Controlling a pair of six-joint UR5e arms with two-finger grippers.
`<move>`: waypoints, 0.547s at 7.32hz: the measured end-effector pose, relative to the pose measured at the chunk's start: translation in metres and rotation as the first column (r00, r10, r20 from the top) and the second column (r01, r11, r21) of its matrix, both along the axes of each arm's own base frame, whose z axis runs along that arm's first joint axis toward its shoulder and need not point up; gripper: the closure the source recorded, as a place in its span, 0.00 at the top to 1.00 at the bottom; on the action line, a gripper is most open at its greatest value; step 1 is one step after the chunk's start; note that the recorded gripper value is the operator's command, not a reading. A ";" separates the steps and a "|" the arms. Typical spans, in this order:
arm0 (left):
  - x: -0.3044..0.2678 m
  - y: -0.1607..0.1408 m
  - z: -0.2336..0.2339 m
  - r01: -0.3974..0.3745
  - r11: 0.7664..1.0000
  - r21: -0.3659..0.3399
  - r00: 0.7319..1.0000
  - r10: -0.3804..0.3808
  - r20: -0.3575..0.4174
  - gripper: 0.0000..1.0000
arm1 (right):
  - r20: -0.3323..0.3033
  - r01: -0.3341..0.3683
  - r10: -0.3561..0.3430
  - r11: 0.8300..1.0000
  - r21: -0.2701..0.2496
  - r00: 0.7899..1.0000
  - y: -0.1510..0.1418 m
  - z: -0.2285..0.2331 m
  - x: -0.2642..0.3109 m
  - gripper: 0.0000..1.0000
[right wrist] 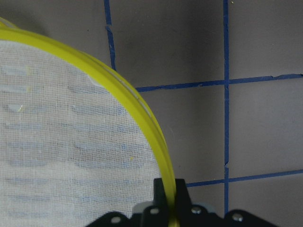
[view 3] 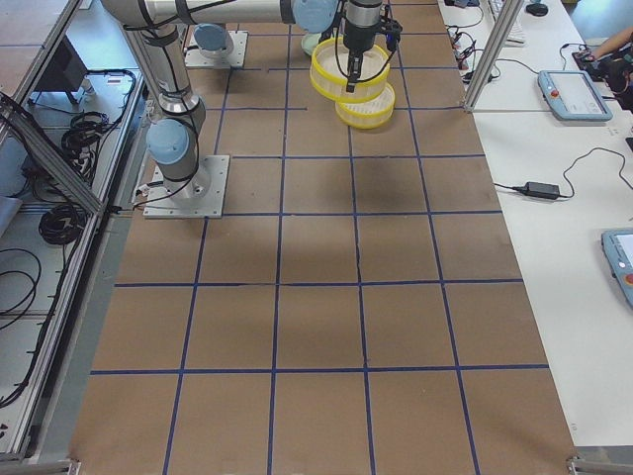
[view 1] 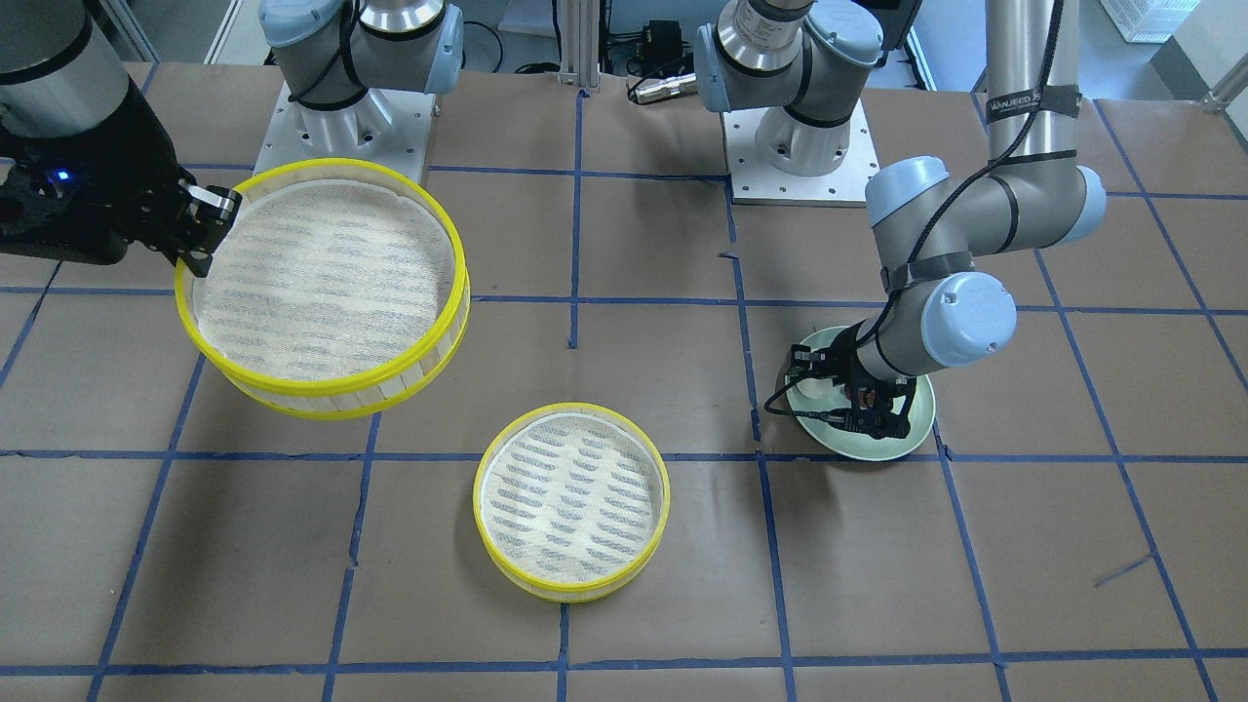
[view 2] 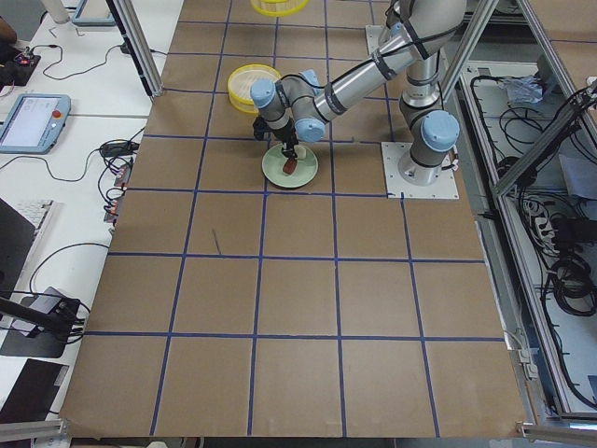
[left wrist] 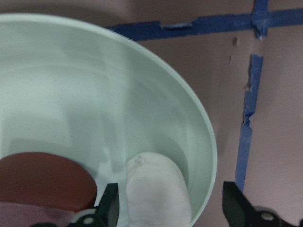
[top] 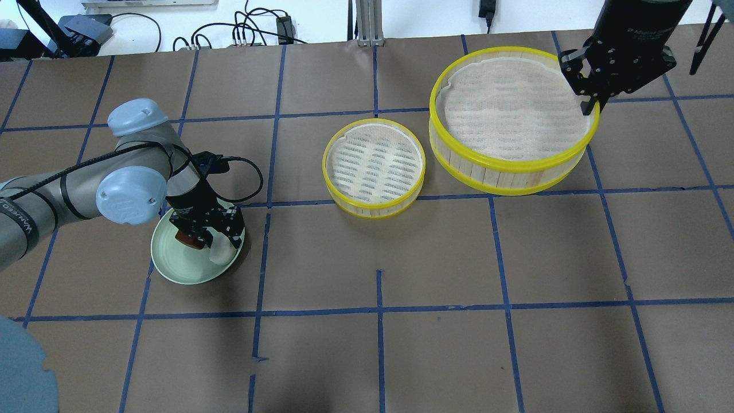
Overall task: Place buns in different layers of steamer
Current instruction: 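Carry the white bun with left gripper into the bottom tier, release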
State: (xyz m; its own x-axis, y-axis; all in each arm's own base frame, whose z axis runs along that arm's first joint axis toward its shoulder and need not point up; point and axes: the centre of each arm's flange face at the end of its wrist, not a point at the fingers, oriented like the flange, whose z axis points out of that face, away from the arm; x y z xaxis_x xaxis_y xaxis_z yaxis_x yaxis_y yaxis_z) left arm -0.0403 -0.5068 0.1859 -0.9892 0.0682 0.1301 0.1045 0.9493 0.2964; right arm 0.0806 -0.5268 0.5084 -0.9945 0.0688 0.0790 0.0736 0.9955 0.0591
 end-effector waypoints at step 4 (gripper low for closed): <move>-0.003 -0.013 0.044 -0.045 0.990 -0.131 0.997 0.052 0.054 0.01 | 0.002 -0.006 0.005 1.000 0.018 1.000 0.000 -0.008 0.003 0.04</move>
State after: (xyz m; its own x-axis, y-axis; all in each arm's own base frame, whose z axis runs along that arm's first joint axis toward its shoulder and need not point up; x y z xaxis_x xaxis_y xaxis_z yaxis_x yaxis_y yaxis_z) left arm -0.0437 -0.5194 0.2300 -0.9972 0.0328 0.0667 0.0440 0.9836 0.1748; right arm 0.0839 -0.5272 0.5008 -0.9950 0.0620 0.0781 0.0680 0.9947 0.0768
